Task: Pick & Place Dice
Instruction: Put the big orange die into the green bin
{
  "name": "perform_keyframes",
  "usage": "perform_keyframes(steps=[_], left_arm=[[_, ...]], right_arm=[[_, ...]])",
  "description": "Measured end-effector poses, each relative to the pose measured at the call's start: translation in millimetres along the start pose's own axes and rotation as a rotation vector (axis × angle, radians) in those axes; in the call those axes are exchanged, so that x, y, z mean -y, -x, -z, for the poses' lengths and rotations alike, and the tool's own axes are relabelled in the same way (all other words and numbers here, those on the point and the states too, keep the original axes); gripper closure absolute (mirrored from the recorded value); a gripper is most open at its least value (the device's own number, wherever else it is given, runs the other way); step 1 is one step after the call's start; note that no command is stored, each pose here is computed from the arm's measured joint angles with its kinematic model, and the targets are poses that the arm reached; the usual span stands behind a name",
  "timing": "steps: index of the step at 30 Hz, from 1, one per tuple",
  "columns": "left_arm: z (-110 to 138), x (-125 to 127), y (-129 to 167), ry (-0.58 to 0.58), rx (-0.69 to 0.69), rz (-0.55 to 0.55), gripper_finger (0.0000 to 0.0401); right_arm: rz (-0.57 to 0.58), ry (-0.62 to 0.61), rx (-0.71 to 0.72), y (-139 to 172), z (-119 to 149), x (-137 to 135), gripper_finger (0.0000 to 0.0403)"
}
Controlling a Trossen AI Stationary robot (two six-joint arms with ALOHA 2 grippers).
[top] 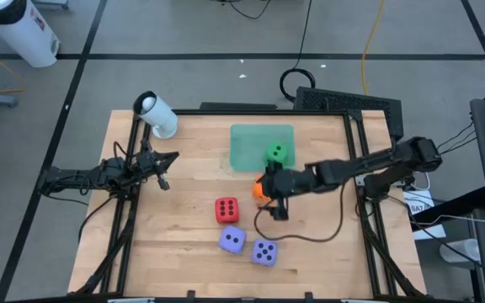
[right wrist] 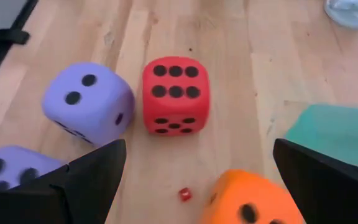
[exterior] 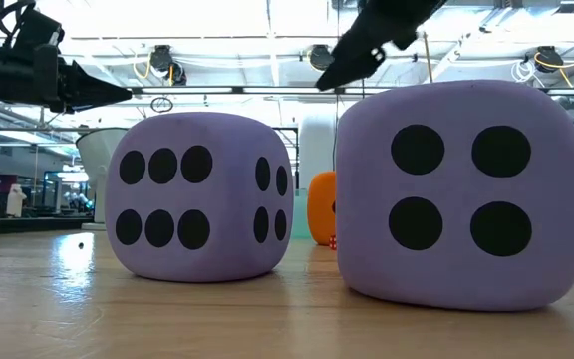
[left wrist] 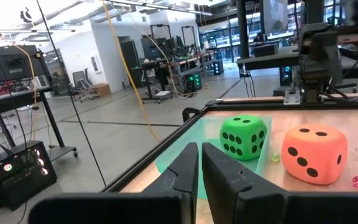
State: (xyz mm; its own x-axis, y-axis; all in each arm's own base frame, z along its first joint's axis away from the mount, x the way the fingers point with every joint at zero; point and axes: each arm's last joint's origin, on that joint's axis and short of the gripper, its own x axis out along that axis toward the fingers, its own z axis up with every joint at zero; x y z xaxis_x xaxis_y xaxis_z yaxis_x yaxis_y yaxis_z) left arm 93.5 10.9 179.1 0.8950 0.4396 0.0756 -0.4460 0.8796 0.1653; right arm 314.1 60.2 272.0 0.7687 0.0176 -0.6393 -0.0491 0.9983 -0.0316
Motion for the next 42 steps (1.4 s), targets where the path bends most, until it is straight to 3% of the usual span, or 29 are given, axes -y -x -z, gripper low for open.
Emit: perform_keyframes(steps=[4, 10, 16, 26, 35, 42], left_arm=[[0, 0, 0, 0.002, 0.0, 0.0, 0.037], [0, 0, 0, 0.002, 0.0, 0.0, 0.037], [0, 0, 0, 0.006, 0.0, 0.0, 0.037], [0, 0, 0, -0.002, -0.001, 0.0, 0.037], [1, 0, 0, -0.008, -0.014, 0.003, 0.037], [1, 0, 0, -0.008, -0.014, 0.003, 0.037]], right_arm=[[0.039, -0.082, -0.004, 4, 4, -22, 0.0005], [0.136, -0.041, 0.008, 9, 8, -41, 0.0005], [0.262, -0.163, -0.043, 0, 12, -16, 0.0005], [0.261, -0.32, -0.19, -28, 25, 26, 0.0003], [0.353, -0.348, -0.239, -27, 31, 46, 0.0003], [0.311, -0.35, -0.29, -36, 36, 50, 0.0003]])
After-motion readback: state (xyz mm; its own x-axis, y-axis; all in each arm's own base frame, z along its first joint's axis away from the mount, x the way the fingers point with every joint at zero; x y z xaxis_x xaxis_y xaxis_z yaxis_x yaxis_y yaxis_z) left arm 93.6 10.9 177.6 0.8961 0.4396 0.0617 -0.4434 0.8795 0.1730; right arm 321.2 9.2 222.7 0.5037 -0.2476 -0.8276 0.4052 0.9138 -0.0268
